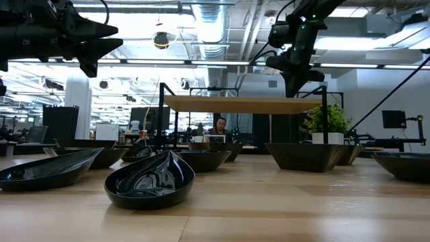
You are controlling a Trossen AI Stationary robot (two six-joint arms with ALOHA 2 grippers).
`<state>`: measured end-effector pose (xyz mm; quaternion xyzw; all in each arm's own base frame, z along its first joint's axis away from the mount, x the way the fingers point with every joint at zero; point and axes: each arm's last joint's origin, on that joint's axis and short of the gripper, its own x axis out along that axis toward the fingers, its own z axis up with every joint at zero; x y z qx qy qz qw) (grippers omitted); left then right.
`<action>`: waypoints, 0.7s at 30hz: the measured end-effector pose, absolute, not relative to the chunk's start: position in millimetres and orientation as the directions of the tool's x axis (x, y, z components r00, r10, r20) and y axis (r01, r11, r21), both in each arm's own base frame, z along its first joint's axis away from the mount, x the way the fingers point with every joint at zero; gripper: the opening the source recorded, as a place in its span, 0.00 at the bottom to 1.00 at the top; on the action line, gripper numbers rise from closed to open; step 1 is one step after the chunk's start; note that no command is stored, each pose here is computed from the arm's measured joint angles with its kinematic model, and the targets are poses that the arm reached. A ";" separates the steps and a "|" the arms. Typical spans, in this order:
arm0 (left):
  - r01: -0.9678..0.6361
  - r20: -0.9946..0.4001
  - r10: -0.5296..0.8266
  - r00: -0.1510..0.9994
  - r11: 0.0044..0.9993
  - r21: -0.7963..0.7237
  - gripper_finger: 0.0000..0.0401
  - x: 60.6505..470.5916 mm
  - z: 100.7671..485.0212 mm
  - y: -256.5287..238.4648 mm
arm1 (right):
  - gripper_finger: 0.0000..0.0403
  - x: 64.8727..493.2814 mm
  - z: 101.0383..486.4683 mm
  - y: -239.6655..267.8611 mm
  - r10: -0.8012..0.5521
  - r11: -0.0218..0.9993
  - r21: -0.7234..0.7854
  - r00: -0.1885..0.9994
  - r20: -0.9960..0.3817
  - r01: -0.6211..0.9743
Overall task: Pick & Place Mini shaped plates
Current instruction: Stack the drop-shaped plate on top of the other drop-shaped plate on the shelf, then stack the drop-shaped plate on top of the other drop-shaped plates on the shelf
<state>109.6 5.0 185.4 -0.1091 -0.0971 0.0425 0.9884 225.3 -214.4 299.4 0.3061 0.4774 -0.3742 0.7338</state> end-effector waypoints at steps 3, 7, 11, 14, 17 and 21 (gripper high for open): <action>-0.063 0.183 0.105 0.977 0.973 -0.224 0.34 109.6 185.5 5.0 | 0.00 225.5 299.4 -214.2 -0.256 0.533 0.092 0.265 -0.930 0.841; -0.062 0.186 0.105 0.977 0.973 -0.224 0.34 109.6 185.8 5.0 | 0.00 224.1 302.8 -212.7 -0.261 0.531 0.101 0.275 -0.925 0.841; -0.062 0.186 0.105 0.977 0.973 -0.224 0.34 109.6 185.9 5.0 | 0.00 221.4 328.3 -195.0 -0.230 0.586 0.213 0.413 -0.881 0.781; -0.062 0.186 0.105 0.977 0.973 -0.224 0.34 109.6 185.7 5.0 | 0.00 219.7 351.5 -164.1 -0.131 0.705 0.318 0.557 -0.820 0.634; -0.062 0.186 0.105 0.977 0.973 -0.224 0.34 109.6 185.9 5.0 | 0.00 218.3 368.1 -129.7 -0.035 0.819 0.337 0.627 -0.779 0.465; -0.062 0.186 0.105 0.977 0.973 -0.224 0.34 109.6 185.9 5.0 | 0.00 206.8 382.5 -88.9 0.033 0.876 0.330 0.638 -0.769 0.352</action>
